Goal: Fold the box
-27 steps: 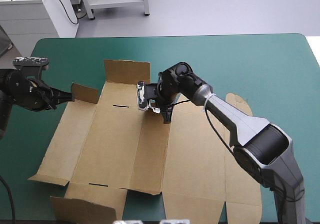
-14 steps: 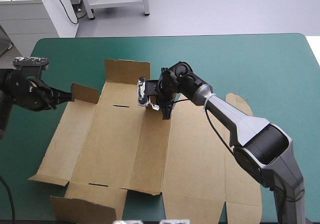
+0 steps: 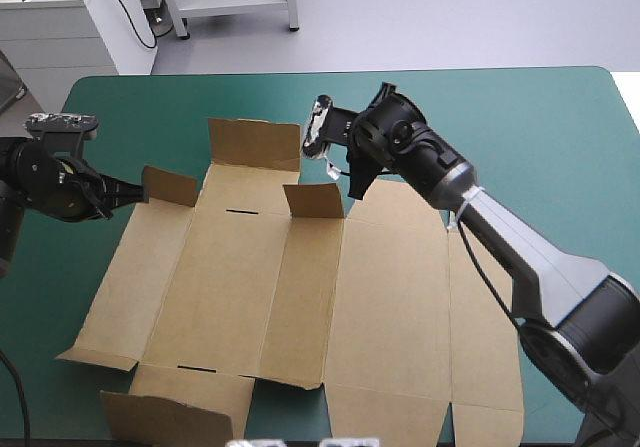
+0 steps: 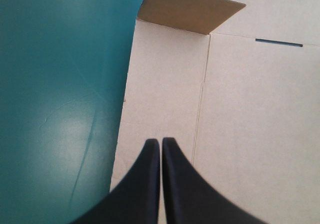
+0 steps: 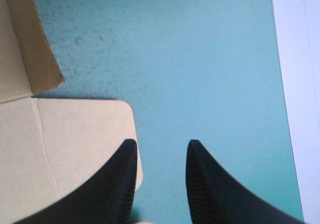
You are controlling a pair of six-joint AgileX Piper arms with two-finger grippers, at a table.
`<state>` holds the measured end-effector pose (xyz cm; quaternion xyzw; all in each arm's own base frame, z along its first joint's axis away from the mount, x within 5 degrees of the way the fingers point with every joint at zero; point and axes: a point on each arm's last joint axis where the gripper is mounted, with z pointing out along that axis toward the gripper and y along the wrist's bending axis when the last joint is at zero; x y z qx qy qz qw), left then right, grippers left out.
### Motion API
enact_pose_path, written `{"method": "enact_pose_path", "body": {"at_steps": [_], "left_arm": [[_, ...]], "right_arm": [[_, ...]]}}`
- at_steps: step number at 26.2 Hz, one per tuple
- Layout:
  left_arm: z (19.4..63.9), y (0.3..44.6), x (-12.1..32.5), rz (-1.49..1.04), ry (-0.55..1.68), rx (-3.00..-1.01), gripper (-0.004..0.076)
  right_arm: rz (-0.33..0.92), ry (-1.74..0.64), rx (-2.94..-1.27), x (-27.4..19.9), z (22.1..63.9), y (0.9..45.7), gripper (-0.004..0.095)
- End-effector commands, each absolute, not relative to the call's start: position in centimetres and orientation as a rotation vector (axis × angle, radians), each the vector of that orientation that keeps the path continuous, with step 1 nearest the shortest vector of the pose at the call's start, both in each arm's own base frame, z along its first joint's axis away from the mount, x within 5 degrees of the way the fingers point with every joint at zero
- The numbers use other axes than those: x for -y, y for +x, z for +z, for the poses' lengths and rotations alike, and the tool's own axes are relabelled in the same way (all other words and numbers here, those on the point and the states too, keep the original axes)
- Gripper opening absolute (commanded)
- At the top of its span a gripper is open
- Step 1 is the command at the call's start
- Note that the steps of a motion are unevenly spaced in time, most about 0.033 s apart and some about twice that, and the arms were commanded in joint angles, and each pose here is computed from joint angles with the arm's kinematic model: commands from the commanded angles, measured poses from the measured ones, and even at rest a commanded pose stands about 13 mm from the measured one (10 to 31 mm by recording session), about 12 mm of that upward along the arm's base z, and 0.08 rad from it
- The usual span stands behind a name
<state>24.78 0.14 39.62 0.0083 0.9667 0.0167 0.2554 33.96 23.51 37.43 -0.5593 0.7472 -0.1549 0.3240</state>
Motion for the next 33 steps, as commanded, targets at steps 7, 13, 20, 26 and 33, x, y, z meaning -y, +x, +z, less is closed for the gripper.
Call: {"method": "enact_pose_path", "body": {"at_steps": [7,13,20,26,33], "left_arm": [[42.9,22.1,-0.2,0.059,0.047,-2.480,-0.0008],[42.9,21.1,-0.2,0.069,0.046,-2.493,-0.0008],[40.5,20.1,-0.2,0.056,0.040,-2.519,-0.0008],[39.5,20.5,-0.5,0.104,0.039,-2.486,-0.0008],[39.5,20.5,-1.3,0.229,0.054,-2.487,-0.0005]], "right_arm": [[-0.291,-0.708,-2.158,-11.7,48.6,27.6,0.0163],[-0.130,-0.568,-2.286,-7.2,47.3,25.7,0.0135],[-0.100,-0.510,-2.392,-5.1,41.7,24.6,0.0127],[0.048,-0.494,-2.415,-5.9,38.9,24.0,0.0115],[0.106,-0.488,-2.349,-6.4,38.9,24.4,0.0114]]}}
